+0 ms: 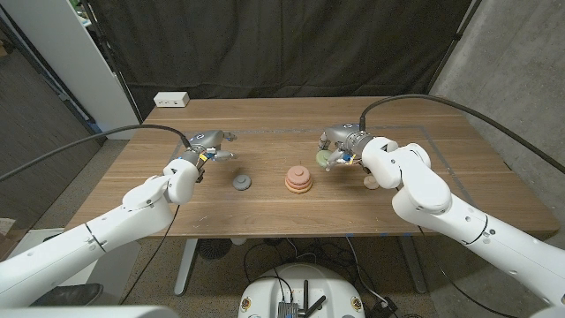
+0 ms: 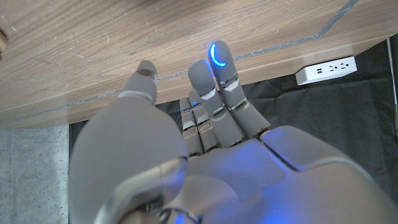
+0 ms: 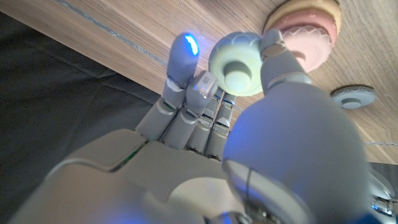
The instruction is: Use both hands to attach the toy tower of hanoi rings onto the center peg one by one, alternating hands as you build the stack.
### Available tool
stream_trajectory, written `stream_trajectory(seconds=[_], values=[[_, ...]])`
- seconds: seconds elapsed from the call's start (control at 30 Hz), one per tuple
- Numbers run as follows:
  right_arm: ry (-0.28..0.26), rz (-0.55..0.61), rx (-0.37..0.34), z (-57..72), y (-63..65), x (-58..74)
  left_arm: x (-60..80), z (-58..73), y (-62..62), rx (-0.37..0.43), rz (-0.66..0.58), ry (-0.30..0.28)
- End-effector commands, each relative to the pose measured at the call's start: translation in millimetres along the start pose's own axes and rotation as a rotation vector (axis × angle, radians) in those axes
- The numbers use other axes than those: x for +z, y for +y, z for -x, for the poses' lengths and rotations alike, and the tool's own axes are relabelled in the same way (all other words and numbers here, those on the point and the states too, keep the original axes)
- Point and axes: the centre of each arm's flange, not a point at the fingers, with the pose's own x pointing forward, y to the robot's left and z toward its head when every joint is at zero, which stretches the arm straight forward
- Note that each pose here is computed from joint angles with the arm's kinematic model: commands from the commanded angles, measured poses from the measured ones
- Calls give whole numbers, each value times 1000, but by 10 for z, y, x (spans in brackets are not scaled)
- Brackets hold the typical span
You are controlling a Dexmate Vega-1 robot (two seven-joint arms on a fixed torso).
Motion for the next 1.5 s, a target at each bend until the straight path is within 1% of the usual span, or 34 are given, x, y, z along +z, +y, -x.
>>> stream_trajectory(seconds=[0.03, 0.23, 0.33, 0.4, 0.43, 0.6, 0.83, 0.97, 1.13, 1.17, 1.23, 1.5], values=[[-75, 40, 5, -80, -126, 186, 26, -7, -20, -5, -2, -6], [-96, 60, 10, -118, -143, 248, 53, -8, -43, -6, -1, -11], [-104, 68, 12, -128, -152, 273, 68, -10, -42, -4, -3, -17], [-110, 70, 9, -132, -163, 288, 76, -10, -36, -2, -3, -11], [-112, 71, 8, -135, -170, 297, 79, -10, -34, -2, -4, -19], [-125, 81, 10, -178, -190, 338, 92, -2, -32, 0, -4, -14], [-144, 99, 31, -244, -182, 398, 99, 15, -37, -4, -6, -11], [-150, 113, 43, -286, -176, 426, 107, 21, -46, -9, -6, -21], [-156, 123, 59, -341, -175, 456, 113, 22, -54, -16, -10, -17], [-157, 123, 63, -354, -174, 462, 113, 21, -55, -16, -11, -10], [-160, 122, 74, -383, -168, 470, 113, 19, -55, -19, -12, -19], [-171, 132, 112, -476, -139, 520, 106, 3, -41, -17, -12, -21]])
